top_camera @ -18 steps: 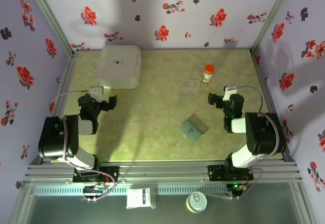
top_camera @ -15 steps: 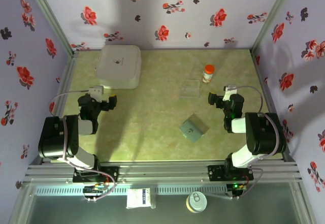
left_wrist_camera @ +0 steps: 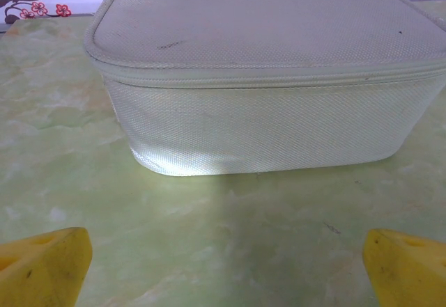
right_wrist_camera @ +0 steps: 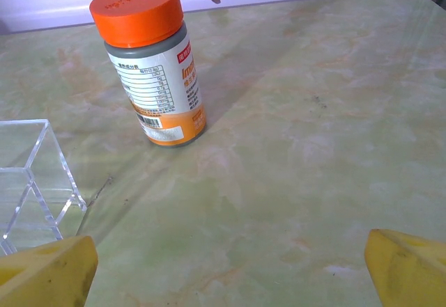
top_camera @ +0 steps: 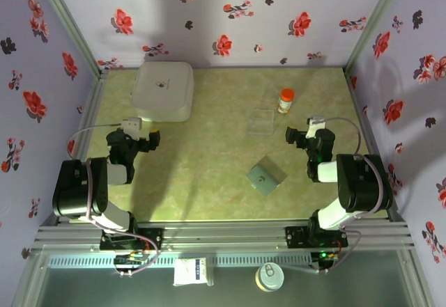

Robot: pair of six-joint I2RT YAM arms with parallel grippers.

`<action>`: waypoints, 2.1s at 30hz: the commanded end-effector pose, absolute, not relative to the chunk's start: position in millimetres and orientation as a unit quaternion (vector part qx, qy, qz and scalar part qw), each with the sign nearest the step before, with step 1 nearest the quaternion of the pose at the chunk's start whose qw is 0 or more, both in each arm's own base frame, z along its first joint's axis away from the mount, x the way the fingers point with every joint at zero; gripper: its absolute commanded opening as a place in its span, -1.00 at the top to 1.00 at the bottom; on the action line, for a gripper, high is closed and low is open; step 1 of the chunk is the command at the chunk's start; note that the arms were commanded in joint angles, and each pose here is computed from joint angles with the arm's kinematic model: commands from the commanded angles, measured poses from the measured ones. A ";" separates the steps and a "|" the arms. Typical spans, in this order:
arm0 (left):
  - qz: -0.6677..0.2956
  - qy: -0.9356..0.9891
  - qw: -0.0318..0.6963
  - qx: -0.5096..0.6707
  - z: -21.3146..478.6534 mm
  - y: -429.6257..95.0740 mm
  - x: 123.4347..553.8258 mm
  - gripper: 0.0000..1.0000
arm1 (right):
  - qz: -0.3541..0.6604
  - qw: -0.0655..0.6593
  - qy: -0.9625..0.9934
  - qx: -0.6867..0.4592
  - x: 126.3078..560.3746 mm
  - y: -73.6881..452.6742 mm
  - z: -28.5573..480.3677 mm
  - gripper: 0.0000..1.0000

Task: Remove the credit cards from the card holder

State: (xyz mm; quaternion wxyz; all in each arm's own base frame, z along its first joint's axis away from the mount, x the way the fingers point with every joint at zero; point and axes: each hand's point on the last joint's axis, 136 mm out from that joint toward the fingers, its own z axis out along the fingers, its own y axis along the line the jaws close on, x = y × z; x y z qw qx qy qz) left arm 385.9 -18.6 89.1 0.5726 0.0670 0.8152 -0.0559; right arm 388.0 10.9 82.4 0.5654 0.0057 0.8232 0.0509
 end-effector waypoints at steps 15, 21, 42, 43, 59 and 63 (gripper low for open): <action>-0.053 0.809 0.581 0.068 96.3 -15.4 391.9 -1.00 | 0.054 0.576 0.816 0.006 393.9 9.5 89.6 -0.98; -0.041 0.809 0.584 0.053 97.6 -9.4 392.0 -1.00 | 0.052 0.580 0.813 0.003 393.1 9.2 91.4 -0.98; -0.041 0.835 0.546 -0.054 160.4 -0.3 390.4 -1.00 | 0.054 0.490 0.870 0.019 386.4 22.9 131.3 -0.92; -0.054 0.842 0.533 -0.058 161.2 -4.3 390.6 -1.00 | 0.059 0.481 0.874 0.020 386.0 27.0 132.6 -0.89; -0.151 0.894 0.416 -0.077 207.2 -36.7 366.9 -1.00 | 0.131 0.354 0.923 0.075 403.0 83.6 115.5 -0.39; -0.148 0.904 0.397 -0.061 221.2 -38.6 358.2 -1.00 | 0.127 0.337 0.930 0.070 410.0 96.0 113.8 -0.25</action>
